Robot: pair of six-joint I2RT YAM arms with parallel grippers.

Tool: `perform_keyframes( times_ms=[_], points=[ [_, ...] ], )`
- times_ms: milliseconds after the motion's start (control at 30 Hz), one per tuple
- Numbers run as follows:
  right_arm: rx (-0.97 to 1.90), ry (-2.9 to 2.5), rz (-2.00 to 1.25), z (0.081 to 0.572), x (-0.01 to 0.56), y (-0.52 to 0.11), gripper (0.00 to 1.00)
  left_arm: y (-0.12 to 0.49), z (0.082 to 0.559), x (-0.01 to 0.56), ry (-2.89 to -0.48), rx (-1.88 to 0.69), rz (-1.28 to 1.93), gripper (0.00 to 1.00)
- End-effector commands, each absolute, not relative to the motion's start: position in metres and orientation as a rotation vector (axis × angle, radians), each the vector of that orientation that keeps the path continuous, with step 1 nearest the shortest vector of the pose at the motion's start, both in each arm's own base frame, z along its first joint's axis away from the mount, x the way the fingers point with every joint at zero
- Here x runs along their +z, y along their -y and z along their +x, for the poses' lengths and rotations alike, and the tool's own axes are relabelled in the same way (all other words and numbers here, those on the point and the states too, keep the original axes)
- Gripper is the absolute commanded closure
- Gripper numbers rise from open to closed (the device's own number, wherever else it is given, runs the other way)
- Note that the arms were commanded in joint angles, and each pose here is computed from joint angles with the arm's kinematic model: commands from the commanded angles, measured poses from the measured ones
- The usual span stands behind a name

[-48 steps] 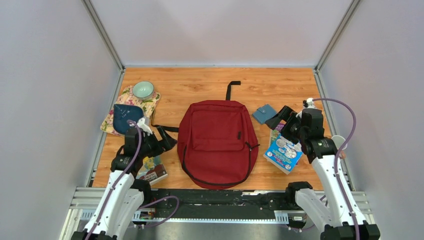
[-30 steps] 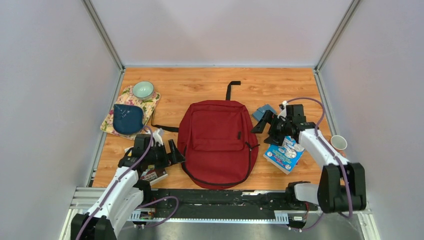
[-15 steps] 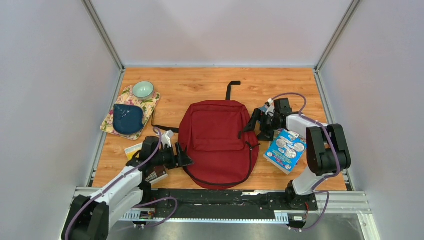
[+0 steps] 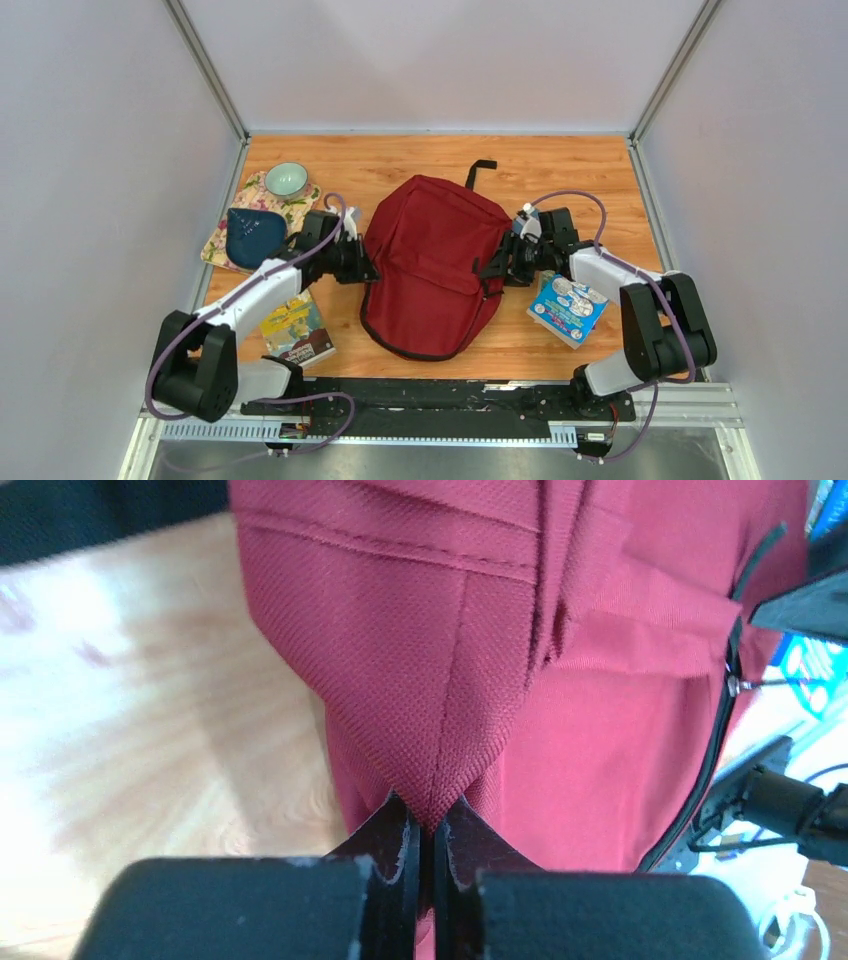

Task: Pack the student bag
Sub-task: Unzip the student bag at the center of the board.

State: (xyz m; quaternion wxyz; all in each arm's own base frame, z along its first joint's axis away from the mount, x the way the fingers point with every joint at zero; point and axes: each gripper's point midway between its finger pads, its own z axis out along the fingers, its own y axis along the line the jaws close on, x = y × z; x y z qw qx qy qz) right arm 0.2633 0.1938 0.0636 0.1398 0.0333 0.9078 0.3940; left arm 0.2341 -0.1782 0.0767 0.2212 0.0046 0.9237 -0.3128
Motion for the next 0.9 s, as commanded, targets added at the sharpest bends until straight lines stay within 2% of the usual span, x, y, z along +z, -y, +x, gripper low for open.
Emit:
perform_keyframes(
  times_ms=[0,33,67,100,133,167,267,367,667,867],
  points=[
    [1.293,-2.479,0.026,0.261,0.104,-0.212,0.69,0.183,0.279,0.106,-2.491,-0.762,0.173,1.0],
    [1.301,-2.473,0.034,0.259,0.106,-0.212,0.77,0.184,0.286,0.107,-2.49,-0.743,0.2,1.0],
    [1.316,-2.464,0.055,0.259,0.109,-0.214,0.92,0.185,0.301,0.121,-2.458,-0.722,0.207,0.96],
    [1.325,-2.43,0.051,0.262,0.117,-0.216,0.96,0.184,0.304,0.115,-2.497,-0.697,0.202,0.92],
    [1.327,-2.42,0.059,0.262,0.119,-0.216,0.98,0.183,0.309,0.116,-2.503,-0.679,0.213,0.85],
    [1.306,-2.41,0.08,0.266,0.121,-0.215,0.99,0.185,0.322,0.129,-2.475,-0.657,0.217,0.7],
    [1.252,-2.374,0.177,0.272,0.126,-0.212,1.0,0.181,0.335,0.13,-2.515,-0.59,0.209,0.38],
    [1.242,-2.28,0.266,0.28,0.138,-0.211,1.0,0.171,0.336,0.13,-2.534,-0.514,0.175,0.23],
    [1.102,-2.09,0.407,0.31,0.177,-0.197,1.0,0.125,0.308,0.152,-2.406,-0.328,-0.004,0.19],
    [0.999,-1.956,0.507,0.333,0.214,-0.179,1.0,0.151,0.274,0.191,-2.234,-0.646,-0.058,0.18]
  ],
)
